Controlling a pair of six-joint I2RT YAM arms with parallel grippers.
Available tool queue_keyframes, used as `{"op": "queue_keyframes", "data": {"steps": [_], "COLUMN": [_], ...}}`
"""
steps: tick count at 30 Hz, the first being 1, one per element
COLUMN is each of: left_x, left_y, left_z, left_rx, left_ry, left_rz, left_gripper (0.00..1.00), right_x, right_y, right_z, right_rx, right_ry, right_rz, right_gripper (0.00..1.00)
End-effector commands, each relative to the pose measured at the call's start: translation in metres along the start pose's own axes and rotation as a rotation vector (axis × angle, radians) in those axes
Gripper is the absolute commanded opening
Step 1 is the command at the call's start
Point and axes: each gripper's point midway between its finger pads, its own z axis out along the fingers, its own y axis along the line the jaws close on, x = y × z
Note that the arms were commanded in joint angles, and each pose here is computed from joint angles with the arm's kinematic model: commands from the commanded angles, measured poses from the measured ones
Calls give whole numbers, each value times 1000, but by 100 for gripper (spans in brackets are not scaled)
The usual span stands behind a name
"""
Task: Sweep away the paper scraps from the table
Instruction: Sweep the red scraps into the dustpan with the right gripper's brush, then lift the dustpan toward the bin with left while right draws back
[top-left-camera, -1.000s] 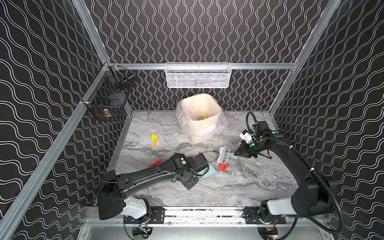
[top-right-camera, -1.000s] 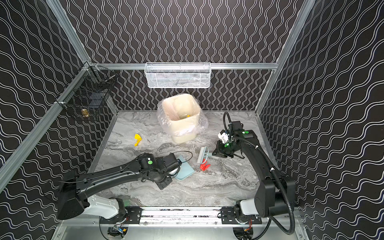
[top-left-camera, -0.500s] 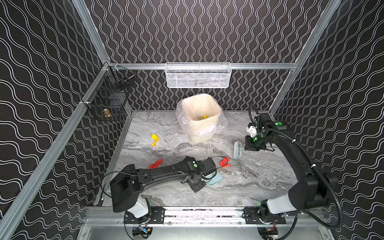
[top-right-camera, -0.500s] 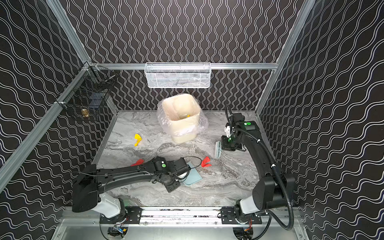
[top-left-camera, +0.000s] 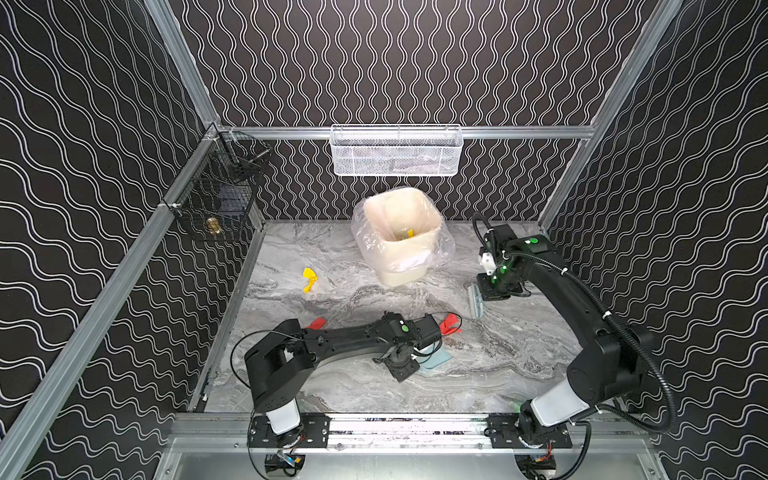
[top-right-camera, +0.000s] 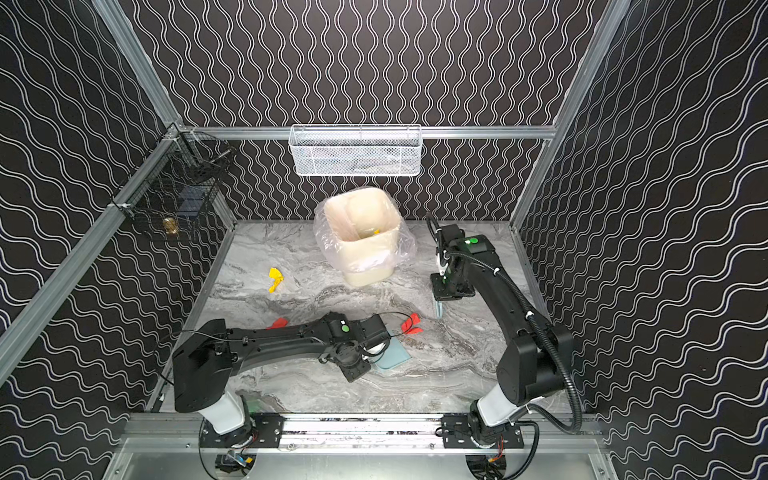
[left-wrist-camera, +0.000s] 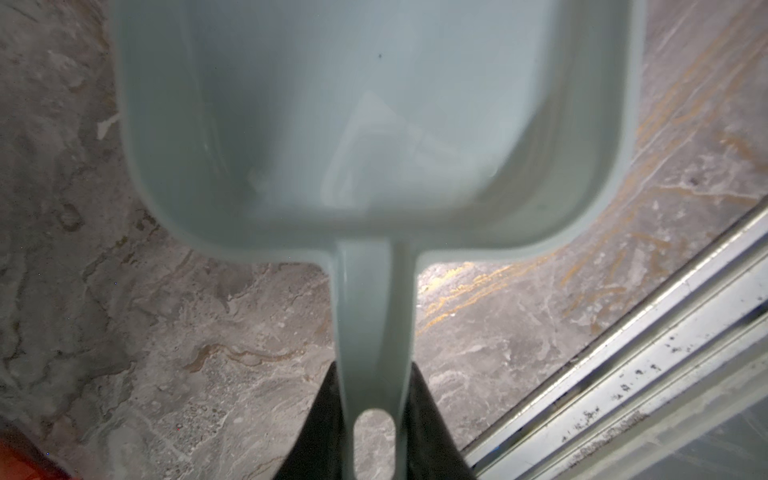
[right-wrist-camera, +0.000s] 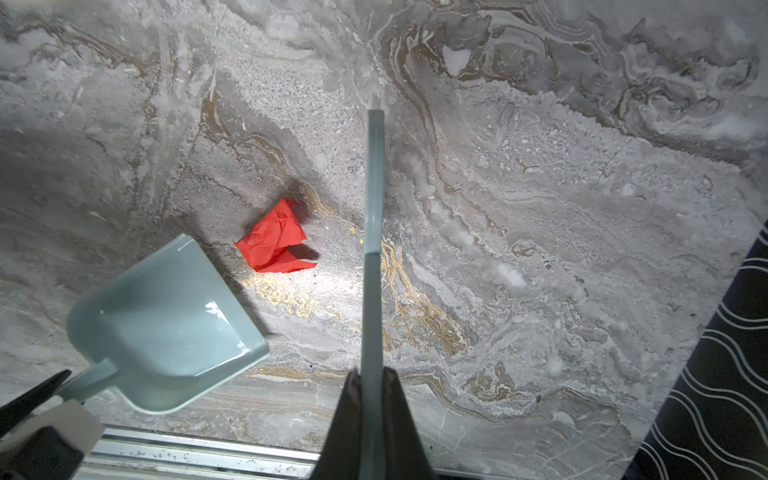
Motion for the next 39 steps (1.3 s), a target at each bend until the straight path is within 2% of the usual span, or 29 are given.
{"op": "queue_keyframes", "data": {"steps": [1,11,19,24,27,32,35,39], "left_x": [-3,-6,-5,-4,-2,1,4,8], "left_y": [2,7,11,12,13,17,22,31], "left_z": [1,11,14,14,15,11,3,-12], "left_rx": [3,-11,-14,-17,-21,-40,-62,-98], "left_ry": [1,27,34,26,26,-1,-31,-79], "left_rz": [-1,1,1,-7,-13,-36,-52,-66], "left_gripper": [0,0,0,0,0,0,0,0], "right_x": [2,14,47,62,65,52,44,29], "right_y": [5,39,104,135,137,111,100,90], "right_z": [2,11,2,-11,-14,-19,-27,-43], "right_rx": [29,-18,-182,-289,-298,-219,-245,-296], "right_ry": [22,73,106,123,128,70,51,-34], "right_rz": [-44,-141,-295,-333,-323,-244,-195,-141], "right_gripper": [0,0,0,0,0,0,0,0]}}
